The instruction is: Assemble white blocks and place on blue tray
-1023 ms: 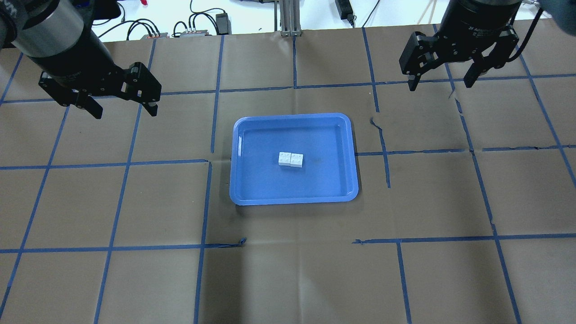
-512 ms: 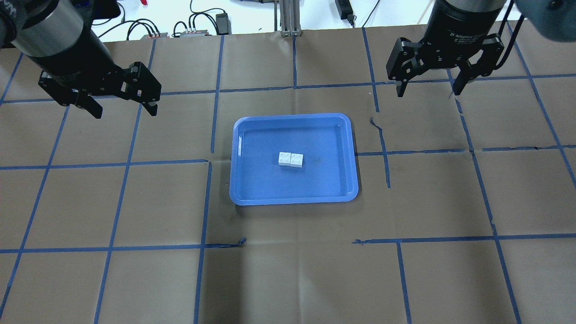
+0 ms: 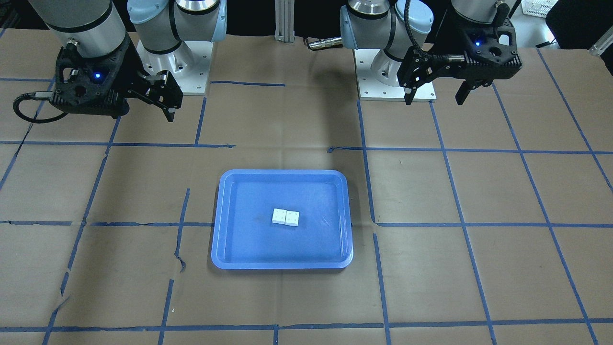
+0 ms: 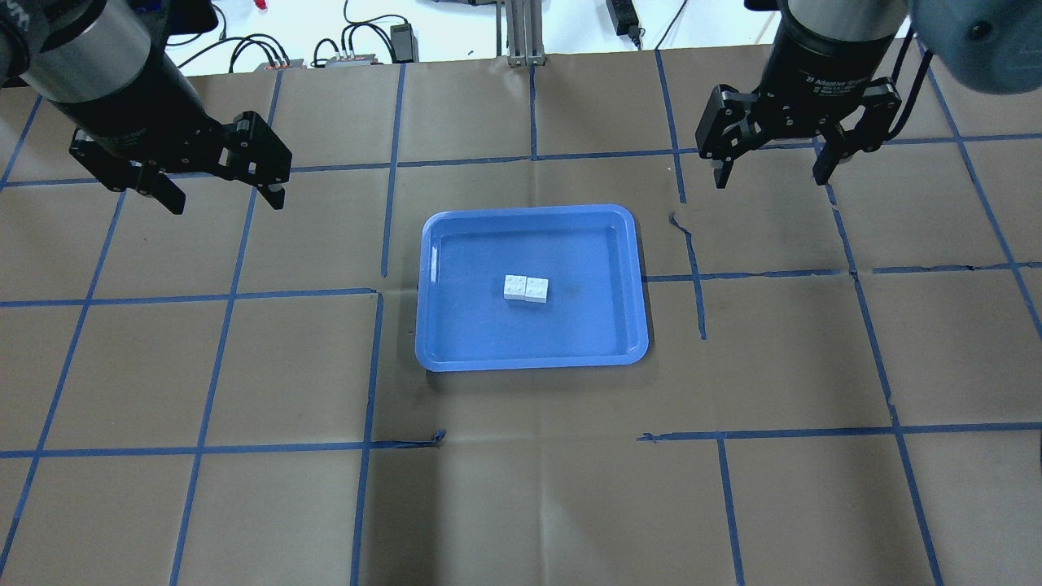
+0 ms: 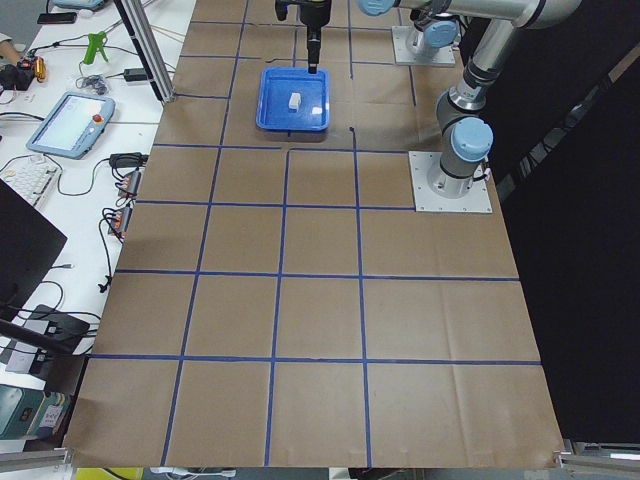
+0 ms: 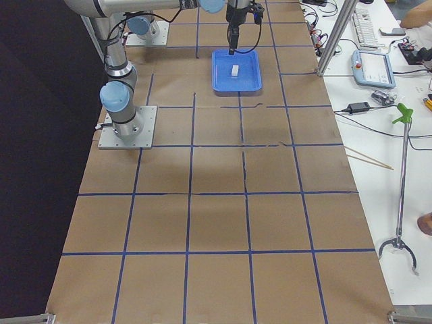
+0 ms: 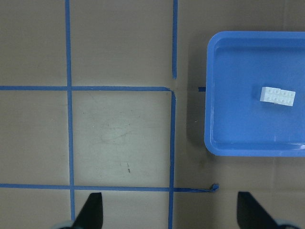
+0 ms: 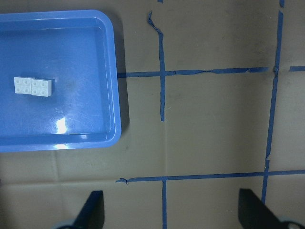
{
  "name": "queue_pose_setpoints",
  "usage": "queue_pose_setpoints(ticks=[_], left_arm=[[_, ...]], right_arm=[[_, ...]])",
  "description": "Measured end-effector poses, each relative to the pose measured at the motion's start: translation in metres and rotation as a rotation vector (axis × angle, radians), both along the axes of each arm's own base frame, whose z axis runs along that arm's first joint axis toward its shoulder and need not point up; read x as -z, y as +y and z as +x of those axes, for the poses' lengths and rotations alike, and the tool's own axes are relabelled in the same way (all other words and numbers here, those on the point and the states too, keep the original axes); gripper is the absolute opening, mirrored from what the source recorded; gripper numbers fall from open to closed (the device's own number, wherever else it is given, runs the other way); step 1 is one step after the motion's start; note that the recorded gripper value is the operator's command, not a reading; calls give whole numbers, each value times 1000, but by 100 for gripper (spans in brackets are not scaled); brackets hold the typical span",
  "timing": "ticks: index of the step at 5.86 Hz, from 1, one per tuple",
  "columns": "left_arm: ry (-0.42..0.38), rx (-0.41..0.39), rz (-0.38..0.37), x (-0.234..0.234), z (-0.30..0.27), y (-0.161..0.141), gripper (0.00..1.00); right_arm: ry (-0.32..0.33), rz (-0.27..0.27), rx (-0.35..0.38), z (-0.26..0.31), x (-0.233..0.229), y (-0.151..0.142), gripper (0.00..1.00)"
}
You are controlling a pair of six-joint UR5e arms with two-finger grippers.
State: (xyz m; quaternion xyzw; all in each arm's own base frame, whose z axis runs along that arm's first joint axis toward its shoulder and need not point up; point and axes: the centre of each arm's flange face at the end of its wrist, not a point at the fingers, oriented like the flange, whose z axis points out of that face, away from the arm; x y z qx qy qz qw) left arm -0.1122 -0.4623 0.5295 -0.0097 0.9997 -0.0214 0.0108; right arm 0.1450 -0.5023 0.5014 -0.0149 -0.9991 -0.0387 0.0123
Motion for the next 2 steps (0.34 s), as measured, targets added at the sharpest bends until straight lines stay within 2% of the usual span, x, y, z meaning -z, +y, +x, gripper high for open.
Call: queue_pose_setpoints(ticks=[2], left_arm=[[0, 0, 0, 0, 0, 0, 99]], right_arm=[[1, -2, 0, -1, 0, 0, 100]])
